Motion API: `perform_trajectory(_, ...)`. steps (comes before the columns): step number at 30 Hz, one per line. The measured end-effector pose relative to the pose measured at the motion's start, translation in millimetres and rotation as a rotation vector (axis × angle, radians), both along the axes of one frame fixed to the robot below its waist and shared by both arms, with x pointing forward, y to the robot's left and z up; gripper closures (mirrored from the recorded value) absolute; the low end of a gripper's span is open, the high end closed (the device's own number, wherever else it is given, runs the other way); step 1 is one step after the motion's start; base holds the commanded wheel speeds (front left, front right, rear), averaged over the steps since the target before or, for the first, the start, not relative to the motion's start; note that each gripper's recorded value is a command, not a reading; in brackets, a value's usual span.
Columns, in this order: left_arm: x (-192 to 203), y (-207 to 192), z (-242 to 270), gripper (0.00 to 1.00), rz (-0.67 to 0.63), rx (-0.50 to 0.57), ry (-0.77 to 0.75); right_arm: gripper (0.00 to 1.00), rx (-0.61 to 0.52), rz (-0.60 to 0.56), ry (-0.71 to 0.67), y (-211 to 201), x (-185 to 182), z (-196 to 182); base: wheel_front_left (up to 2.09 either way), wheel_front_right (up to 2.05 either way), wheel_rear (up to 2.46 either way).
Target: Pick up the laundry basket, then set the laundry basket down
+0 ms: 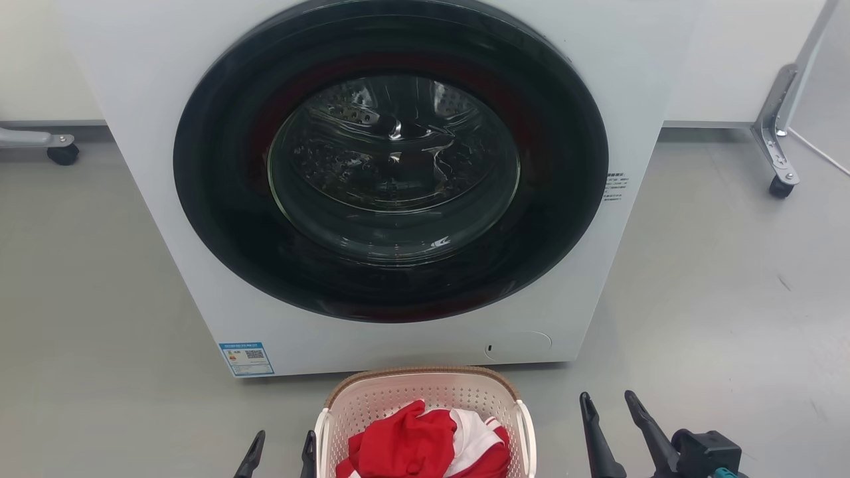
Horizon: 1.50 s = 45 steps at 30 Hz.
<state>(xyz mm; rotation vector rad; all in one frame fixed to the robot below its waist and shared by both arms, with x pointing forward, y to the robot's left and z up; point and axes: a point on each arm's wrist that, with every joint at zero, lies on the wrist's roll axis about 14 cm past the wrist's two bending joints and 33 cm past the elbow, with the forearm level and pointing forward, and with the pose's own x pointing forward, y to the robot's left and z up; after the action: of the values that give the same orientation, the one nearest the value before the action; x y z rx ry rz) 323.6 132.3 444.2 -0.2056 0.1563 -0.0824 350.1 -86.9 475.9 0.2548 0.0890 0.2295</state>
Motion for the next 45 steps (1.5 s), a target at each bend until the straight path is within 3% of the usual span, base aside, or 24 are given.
perform_trajectory(43,8,11,28,0.0,0.053,0.036,-0.101,0.0,-0.02,-0.078,-0.067,-13,2,15,0.0,0.0,0.0)
perform_trajectory(44,8,12,29,1.0,0.054,0.037,-0.103,1.0,-0.02,-0.08,-0.067,-13,2,15,0.0,0.0,0.0)
perform_trajectory(45,8,12,28,1.0,0.055,0.036,-0.101,1.0,-0.021,-0.08,-0.063,-13,2,14,0.0,0.0,0.0)
